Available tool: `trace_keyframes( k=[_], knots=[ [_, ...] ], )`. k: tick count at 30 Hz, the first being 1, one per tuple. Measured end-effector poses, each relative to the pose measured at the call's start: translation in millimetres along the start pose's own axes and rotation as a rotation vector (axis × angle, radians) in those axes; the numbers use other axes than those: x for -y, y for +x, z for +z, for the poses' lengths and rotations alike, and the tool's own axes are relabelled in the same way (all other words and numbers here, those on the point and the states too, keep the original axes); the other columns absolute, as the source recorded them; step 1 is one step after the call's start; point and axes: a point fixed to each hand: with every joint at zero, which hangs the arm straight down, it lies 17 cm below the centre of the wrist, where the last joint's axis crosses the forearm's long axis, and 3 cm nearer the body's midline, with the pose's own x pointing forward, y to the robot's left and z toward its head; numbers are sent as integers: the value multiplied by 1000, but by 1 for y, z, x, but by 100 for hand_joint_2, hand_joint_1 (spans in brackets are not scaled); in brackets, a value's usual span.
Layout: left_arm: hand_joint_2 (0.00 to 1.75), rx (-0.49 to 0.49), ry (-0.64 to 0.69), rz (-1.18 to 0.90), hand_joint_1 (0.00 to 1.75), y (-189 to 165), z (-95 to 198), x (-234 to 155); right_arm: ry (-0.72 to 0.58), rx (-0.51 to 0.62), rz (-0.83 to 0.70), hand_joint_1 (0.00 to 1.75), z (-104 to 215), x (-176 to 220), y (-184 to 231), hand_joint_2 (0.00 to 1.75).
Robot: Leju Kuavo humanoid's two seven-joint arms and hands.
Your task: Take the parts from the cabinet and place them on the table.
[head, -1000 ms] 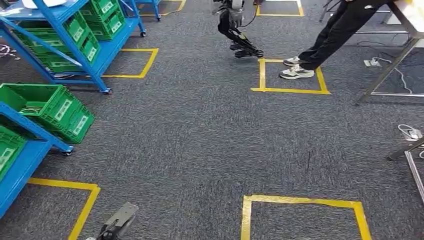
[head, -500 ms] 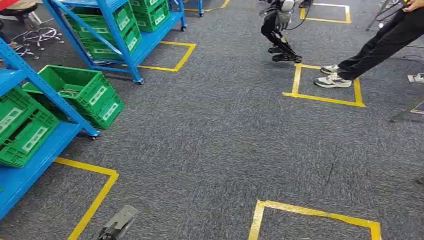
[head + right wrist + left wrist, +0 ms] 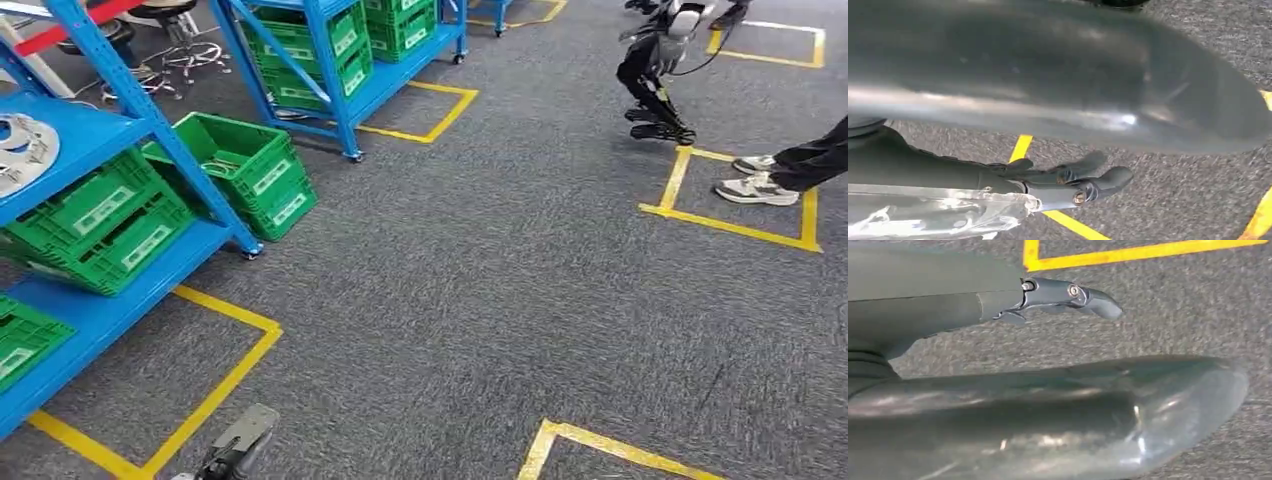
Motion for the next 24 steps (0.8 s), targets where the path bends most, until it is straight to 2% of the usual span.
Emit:
trace_keyframes(
  k=[24],
  knots=[
    [0, -3, -13, -4, 0, 1, 1, 7, 0, -19, 3, 0, 1, 0, -8, 0]
  ],
)
